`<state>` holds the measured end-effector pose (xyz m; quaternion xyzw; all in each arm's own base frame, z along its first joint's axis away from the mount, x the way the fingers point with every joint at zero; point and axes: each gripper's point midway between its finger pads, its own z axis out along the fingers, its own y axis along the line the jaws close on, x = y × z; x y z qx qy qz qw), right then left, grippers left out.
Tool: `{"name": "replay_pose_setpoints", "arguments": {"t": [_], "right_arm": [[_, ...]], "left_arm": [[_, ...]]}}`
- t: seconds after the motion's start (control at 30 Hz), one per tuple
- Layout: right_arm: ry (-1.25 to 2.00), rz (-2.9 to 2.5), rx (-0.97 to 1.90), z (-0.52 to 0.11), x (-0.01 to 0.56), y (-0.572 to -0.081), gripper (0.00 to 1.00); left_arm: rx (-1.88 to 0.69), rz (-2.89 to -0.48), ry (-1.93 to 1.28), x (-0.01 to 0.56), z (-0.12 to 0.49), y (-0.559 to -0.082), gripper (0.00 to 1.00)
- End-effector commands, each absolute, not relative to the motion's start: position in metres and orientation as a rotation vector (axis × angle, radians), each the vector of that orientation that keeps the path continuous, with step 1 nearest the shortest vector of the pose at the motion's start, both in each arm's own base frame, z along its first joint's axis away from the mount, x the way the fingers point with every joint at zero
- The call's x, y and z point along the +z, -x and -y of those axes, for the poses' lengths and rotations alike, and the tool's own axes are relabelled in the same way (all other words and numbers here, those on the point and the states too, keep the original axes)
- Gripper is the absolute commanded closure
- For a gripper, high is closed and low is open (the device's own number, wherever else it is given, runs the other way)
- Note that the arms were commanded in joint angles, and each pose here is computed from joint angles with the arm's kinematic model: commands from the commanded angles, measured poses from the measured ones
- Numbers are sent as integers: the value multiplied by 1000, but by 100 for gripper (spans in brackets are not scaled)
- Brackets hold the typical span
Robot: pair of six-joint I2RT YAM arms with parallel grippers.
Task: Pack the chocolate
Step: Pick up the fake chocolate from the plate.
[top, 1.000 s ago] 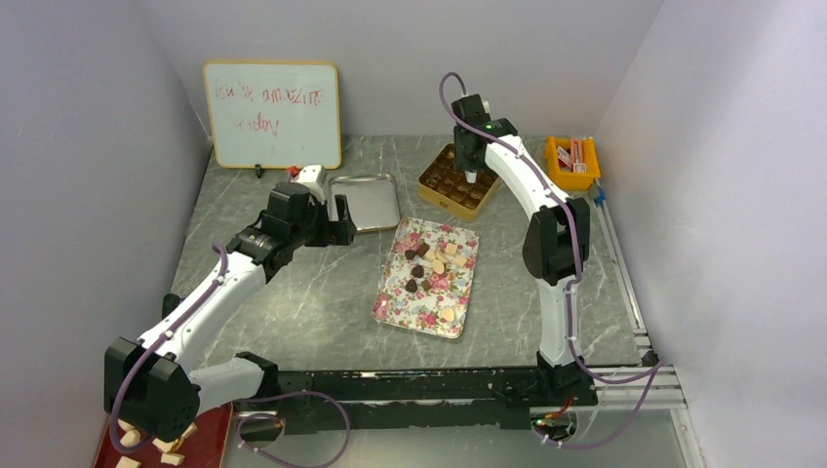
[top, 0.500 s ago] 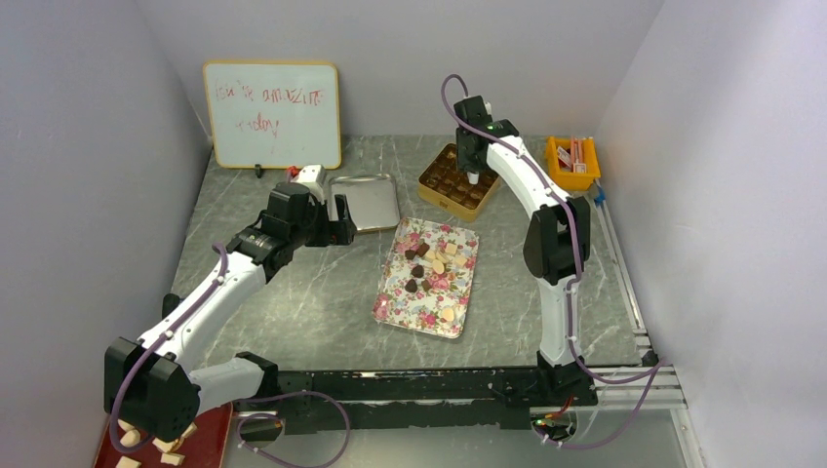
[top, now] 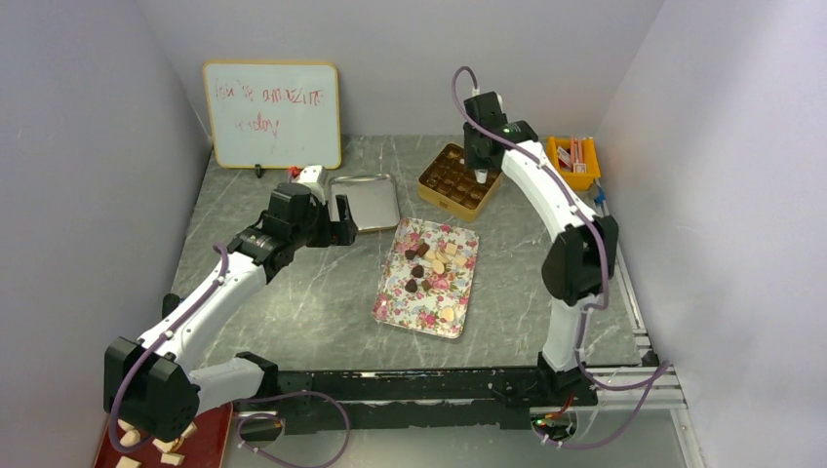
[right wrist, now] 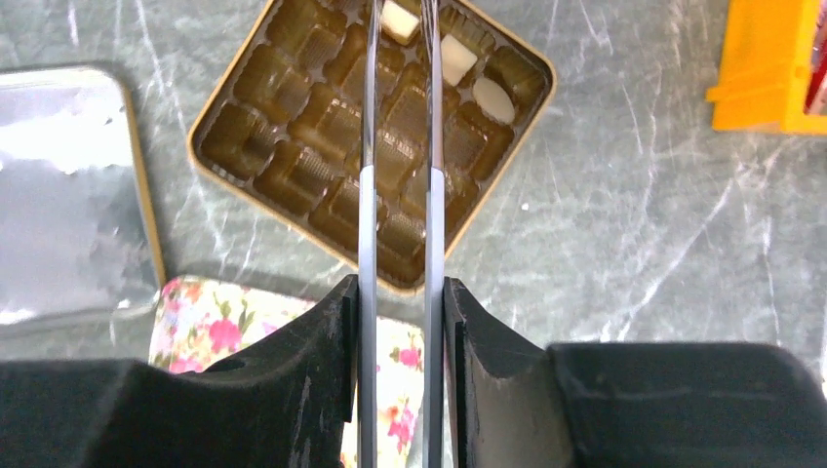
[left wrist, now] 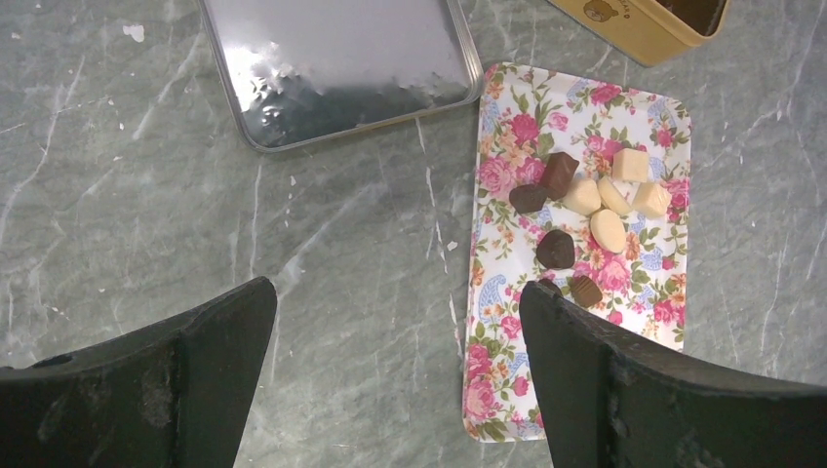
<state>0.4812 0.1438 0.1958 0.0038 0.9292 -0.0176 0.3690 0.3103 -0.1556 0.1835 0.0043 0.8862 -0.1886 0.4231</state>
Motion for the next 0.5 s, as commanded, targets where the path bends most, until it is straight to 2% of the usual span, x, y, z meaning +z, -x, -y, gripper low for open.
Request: {"name": "replay_pose_setpoints", "arguments": {"t": [0.0, 0.47], "right_arm": [[49, -2293, -12, -151, 246, -443, 68], [288, -2450, 148, -190, 221, -263, 65]], "left_arm": [[-483, -2189, -2, 188, 158, -312, 0], [-495, -2187, -7, 189, 162, -311, 0]]}}
